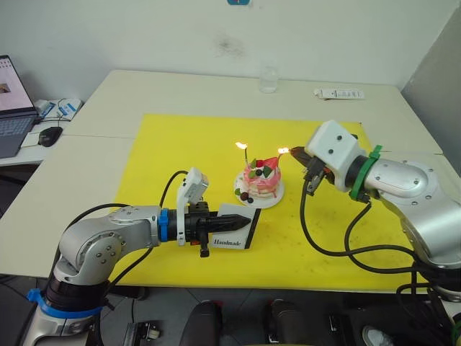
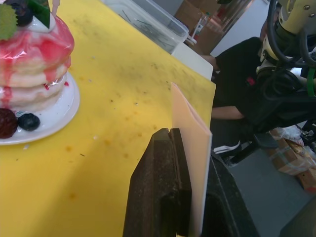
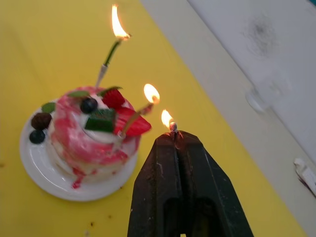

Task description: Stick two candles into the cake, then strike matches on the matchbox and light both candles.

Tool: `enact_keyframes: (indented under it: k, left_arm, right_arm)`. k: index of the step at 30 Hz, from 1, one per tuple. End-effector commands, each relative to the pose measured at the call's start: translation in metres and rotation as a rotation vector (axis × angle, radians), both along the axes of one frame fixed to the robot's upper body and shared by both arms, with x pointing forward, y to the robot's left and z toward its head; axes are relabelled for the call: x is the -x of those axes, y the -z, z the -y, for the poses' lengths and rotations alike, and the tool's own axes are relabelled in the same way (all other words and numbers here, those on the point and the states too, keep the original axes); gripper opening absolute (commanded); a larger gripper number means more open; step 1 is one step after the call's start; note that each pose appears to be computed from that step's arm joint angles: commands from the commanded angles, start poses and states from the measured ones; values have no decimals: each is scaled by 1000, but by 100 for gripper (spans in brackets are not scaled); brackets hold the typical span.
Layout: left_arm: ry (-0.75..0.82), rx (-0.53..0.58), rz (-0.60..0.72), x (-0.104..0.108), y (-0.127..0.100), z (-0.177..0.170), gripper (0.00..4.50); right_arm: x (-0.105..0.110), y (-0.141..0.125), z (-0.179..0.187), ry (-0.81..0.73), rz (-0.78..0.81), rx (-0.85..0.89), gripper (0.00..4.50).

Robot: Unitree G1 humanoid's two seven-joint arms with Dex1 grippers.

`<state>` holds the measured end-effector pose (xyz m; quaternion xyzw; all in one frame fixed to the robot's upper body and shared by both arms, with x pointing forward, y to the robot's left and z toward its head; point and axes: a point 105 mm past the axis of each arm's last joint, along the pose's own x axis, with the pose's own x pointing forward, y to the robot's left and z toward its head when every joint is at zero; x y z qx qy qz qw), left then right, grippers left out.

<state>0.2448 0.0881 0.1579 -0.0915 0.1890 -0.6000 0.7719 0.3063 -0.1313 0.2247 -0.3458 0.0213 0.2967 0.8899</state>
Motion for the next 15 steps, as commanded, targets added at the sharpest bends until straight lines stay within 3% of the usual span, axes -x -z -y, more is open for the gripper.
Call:
enact_keyframes:
  k: [1,10,15]
  left_arm:
    - [37,26,17,7,-4,8,0]
    - [40,93,-10,10,5,29,0]
    - [27,113,-24,12,12,35,0]
  right_arm:
    - [0,-12,44,182,74,-11,1]
    - [2,2,191,762,146,-90,1]
    - [4,21,236,943,96,-165,1]
